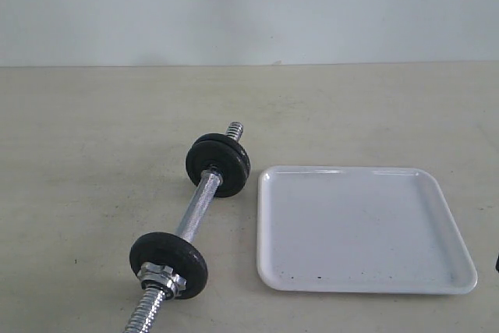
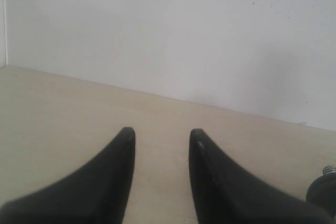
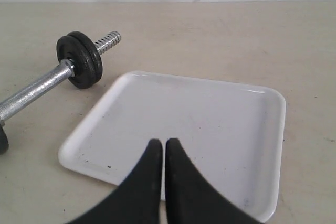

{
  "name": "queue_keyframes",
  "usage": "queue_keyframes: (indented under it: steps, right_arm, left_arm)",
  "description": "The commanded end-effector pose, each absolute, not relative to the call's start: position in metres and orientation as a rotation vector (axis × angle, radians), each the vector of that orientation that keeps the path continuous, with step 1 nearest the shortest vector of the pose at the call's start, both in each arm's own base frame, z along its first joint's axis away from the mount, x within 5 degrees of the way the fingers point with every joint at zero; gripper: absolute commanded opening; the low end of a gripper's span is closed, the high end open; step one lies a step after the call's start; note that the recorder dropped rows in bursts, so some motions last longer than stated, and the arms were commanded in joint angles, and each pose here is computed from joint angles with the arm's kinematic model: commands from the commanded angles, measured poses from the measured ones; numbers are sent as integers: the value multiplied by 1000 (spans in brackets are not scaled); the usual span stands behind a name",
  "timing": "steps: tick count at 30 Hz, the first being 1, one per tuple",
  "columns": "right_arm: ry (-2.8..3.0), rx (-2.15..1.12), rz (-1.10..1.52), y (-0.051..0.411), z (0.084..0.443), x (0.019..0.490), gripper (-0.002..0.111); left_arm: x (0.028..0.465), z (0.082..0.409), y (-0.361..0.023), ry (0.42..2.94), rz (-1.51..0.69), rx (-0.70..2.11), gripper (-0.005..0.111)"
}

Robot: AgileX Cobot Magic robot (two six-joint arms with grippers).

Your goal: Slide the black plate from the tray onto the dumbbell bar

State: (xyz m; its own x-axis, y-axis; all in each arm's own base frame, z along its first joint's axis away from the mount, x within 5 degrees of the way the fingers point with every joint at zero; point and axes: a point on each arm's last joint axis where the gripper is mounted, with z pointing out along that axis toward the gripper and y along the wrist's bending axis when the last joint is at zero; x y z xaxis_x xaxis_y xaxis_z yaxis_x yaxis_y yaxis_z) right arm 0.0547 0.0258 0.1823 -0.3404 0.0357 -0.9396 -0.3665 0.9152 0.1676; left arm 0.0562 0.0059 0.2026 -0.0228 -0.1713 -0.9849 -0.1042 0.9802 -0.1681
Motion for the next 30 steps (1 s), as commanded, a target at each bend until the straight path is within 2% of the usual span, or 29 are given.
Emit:
queue_keyframes:
  steps: [1,10,18,30]
  right_arm:
    - [1905,-252,416,26,179,53,0]
    - [1909,-259,410,25,178,53,0]
    - [1804,-403,149,18,181,50,0]
    - [1837,-201,92,13,180,52,0]
  left_arm:
    - [56,202,6,1593,-56,-224,32]
    - [56,202,6,1593,-56,-224,32]
    - [56,202,6,1589,-55,-222,32]
    - [56,202,6,1589,-55,-222,32]
